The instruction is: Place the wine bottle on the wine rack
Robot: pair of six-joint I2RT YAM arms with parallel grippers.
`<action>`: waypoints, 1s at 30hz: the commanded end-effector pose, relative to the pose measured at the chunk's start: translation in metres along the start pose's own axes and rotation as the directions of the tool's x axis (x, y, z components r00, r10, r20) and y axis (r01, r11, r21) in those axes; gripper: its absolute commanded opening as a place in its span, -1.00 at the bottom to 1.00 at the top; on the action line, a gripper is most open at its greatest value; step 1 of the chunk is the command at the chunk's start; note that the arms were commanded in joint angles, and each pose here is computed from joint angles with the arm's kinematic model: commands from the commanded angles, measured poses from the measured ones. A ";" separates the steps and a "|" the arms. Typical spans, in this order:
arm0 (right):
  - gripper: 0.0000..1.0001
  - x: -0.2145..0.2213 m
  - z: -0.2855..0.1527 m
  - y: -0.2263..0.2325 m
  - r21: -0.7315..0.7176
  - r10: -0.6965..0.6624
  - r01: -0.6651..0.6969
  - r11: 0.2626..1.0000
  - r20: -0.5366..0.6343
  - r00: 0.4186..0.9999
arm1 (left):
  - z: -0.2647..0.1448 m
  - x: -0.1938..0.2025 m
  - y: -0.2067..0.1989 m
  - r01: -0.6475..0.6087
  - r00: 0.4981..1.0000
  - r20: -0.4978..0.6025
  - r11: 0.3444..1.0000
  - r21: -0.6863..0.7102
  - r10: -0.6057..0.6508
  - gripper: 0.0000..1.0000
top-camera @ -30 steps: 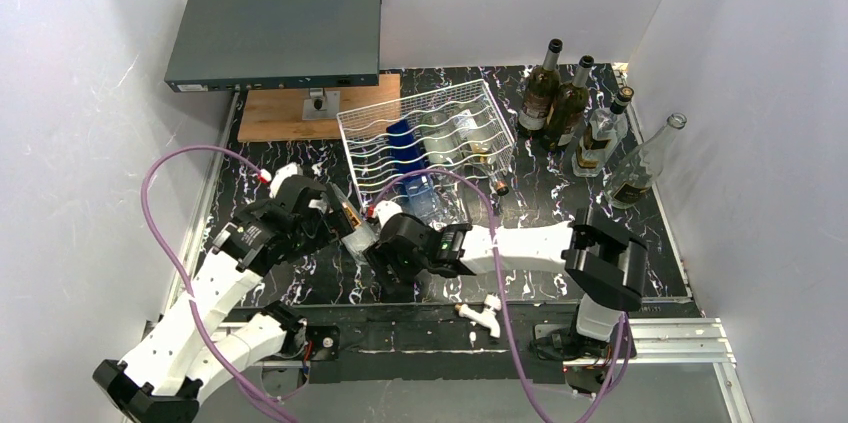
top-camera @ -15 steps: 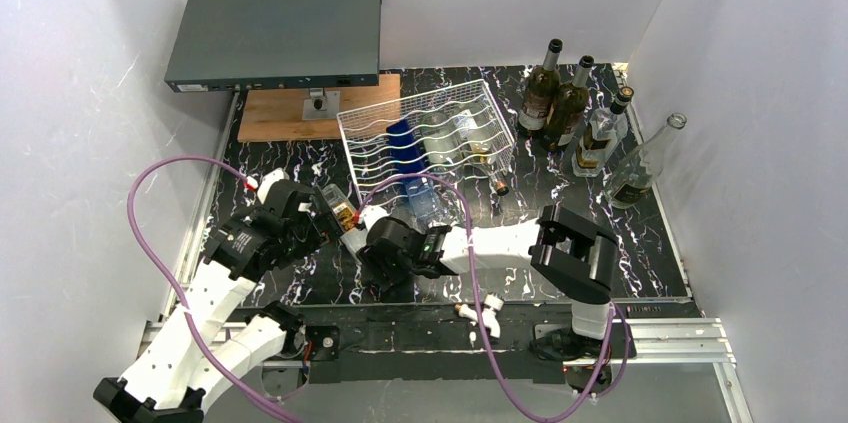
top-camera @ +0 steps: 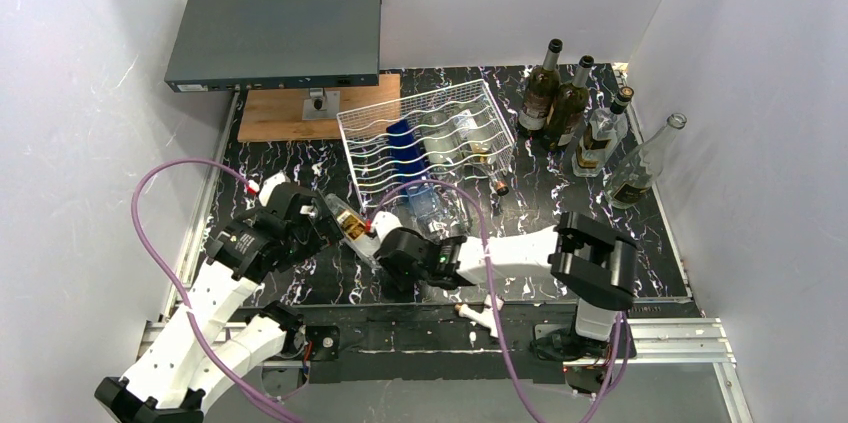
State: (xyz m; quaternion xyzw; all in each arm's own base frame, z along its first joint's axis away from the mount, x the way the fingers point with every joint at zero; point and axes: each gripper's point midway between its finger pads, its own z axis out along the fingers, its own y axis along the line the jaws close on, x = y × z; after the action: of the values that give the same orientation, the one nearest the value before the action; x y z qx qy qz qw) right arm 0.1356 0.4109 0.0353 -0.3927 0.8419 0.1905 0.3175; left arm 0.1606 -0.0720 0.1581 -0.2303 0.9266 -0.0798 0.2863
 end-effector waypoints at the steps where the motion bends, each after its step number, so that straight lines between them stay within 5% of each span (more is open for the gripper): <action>1: -0.97 0.005 -0.030 -0.014 0.028 0.010 -0.011 1.000 0.023 1.000 | 0.003 0.003 0.009 0.008 1.000 0.003 0.999 -0.032 -0.007 0.95; 6: -0.97 0.023 -0.061 -0.035 0.074 0.076 -0.078 0.994 0.039 0.996 | 0.010 0.010 -0.001 0.025 0.999 -0.031 1.000 0.005 -0.024 0.95; 10: -0.97 0.035 -0.078 -0.050 0.108 0.136 -0.143 0.984 0.068 0.988 | 0.026 0.035 -0.027 0.101 0.983 -0.166 0.990 0.100 -0.083 0.93; 16: -0.97 0.049 -0.086 -0.053 0.091 0.224 -0.232 0.968 0.092 0.970 | 0.049 0.063 -0.069 0.267 0.921 -0.342 0.940 0.212 -0.185 0.57; 22: -0.97 0.068 -0.087 -0.059 0.069 0.302 -0.312 0.948 0.126 0.945 | 0.072 0.076 -0.078 0.349 0.883 -0.399 0.915 0.203 -0.248 0.49; 30: -0.97 0.070 -0.047 -0.052 0.066 0.305 -0.318 0.946 0.156 0.939 | 0.087 0.077 -0.063 0.340 0.901 -0.340 0.926 0.163 -0.271 0.46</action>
State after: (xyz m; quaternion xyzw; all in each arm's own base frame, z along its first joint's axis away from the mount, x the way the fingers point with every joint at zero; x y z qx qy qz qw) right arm 0.1133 0.2975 0.0290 -0.2583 0.8792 0.2122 0.3394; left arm 0.1751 -0.1689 0.0676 -0.3156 0.9043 -0.2582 0.1260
